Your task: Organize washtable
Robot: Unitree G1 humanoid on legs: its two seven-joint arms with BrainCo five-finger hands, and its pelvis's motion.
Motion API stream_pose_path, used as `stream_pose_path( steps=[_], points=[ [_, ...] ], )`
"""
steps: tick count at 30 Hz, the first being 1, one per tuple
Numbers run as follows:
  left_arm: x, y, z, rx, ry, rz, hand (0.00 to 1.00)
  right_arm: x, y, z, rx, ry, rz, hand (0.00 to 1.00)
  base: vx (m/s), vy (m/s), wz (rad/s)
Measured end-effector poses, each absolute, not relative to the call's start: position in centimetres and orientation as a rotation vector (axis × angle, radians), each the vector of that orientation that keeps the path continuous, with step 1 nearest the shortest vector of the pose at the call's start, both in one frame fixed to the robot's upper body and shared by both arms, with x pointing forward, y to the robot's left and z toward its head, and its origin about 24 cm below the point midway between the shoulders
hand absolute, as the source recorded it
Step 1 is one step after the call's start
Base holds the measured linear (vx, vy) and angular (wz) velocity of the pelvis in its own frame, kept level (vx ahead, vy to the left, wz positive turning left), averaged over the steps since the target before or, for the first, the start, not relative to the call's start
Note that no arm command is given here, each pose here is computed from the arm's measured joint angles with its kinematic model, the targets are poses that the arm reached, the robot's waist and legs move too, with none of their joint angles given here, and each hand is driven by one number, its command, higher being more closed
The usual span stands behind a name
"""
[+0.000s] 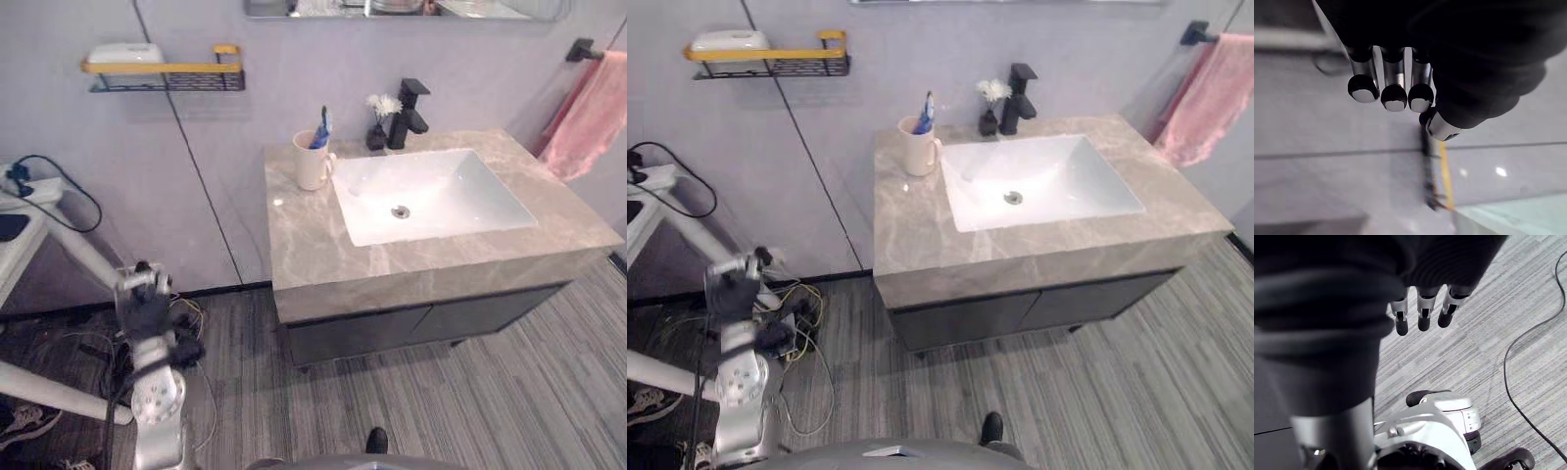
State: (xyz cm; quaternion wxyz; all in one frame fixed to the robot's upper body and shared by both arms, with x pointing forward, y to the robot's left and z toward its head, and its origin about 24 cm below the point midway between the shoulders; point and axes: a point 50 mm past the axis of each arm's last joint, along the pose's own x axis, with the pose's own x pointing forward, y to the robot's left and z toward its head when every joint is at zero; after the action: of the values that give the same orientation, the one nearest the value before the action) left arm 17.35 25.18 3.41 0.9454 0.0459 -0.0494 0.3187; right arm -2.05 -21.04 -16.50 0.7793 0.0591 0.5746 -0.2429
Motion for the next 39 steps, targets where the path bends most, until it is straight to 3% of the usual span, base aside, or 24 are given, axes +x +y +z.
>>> stream_pose_path(
  steps=[4,9,10,15,19,33,39],
  points=[
    [12.9,26.0,-4.1,0.071,0.296,0.787,1.0,-2.2,-20.9,-16.5,0.12,1.252,-0.511,0.0,0.01,-0.046,0.29],
    [7.0,24.0,-11.8,-0.008,0.76,0.774,1.0,-2.3,-20.9,-16.6,0.121,1.27,-0.51,0.0,0.04,-0.027,0.23],
    [5.3,23.1,-13.6,-0.054,0.893,0.753,0.0,-2.2,-21.0,-16.6,0.125,1.274,-0.514,0.0,0.03,-0.011,0.06],
    [0.5,21.9,-16.7,-0.209,1.194,0.72,0.0,-2.1,-21.5,-16.9,0.138,1.315,-0.541,0.0,0.02,-0.003,0.02],
    [-0.3,21.8,-17.0,-0.25,1.256,0.659,0.0,-2.1,-21.4,-17.1,0.117,1.347,-0.505,0.0,0.0,0.005,-0.18],
    [2.0,21.8,-17.0,-0.092,1.266,0.427,0.0,-2.0,-21.3,-17.2,0.122,1.365,-0.476,0.0,0.0,0.001,-0.02],
    [5.6,22.2,-16.6,0.017,1.187,0.32,0.0,2.2,-21.6,-17.1,0.119,1.248,-0.441,0.0,-0.12,0.072,-0.46]
  ],
)
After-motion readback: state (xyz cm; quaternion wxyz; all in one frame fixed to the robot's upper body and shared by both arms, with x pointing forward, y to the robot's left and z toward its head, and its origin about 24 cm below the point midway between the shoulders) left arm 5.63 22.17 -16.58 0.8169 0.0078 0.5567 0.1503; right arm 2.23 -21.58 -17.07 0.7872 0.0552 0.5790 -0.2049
